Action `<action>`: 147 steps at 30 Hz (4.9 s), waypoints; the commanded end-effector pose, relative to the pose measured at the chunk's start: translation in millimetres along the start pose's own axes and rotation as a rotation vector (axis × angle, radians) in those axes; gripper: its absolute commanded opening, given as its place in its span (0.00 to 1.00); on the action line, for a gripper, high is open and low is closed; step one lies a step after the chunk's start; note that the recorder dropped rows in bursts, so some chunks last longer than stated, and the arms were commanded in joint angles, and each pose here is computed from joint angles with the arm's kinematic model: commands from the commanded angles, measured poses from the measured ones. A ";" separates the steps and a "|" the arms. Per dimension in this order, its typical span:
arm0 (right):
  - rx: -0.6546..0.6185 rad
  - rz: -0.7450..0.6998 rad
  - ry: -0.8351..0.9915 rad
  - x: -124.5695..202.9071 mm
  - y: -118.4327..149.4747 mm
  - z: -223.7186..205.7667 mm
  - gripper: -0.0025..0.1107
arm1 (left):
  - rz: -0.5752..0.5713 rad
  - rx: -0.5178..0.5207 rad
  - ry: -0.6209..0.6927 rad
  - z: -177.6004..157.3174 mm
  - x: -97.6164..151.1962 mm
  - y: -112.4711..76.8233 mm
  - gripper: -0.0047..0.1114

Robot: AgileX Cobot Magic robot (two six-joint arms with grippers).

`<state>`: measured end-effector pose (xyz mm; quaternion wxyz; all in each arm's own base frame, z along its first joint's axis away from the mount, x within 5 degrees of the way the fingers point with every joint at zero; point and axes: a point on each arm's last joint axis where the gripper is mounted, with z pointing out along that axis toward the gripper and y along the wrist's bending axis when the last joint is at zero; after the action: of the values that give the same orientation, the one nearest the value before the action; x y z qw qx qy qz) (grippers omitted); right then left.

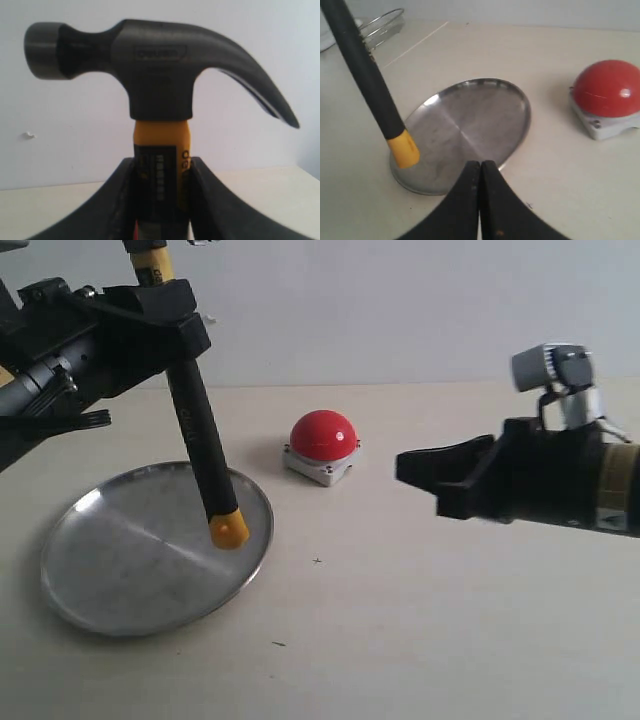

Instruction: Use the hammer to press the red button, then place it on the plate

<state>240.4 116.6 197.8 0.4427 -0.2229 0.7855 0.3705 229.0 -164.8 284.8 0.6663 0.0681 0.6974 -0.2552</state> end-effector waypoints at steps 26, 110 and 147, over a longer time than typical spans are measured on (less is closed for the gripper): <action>-0.300 -0.230 -0.094 -22.0 54.1 123.7 0.70 | -0.005 0.027 -0.101 -2.7 -14.9 -2.9 0.04; -0.075 0.143 -0.413 -53.4 43.9 142.7 0.02 | 0.108 0.076 -0.114 -6.1 -19.4 -8.2 0.70; 0.366 -0.207 0.083 -104.7 79.8 15.2 0.02 | 0.310 -0.278 0.278 -54.0 42.2 46.1 0.04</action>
<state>244.4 178.5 296.3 0.4189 -0.2287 0.8663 0.1470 201.2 -109.6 234.1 0.5652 0.1114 0.8174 0.0007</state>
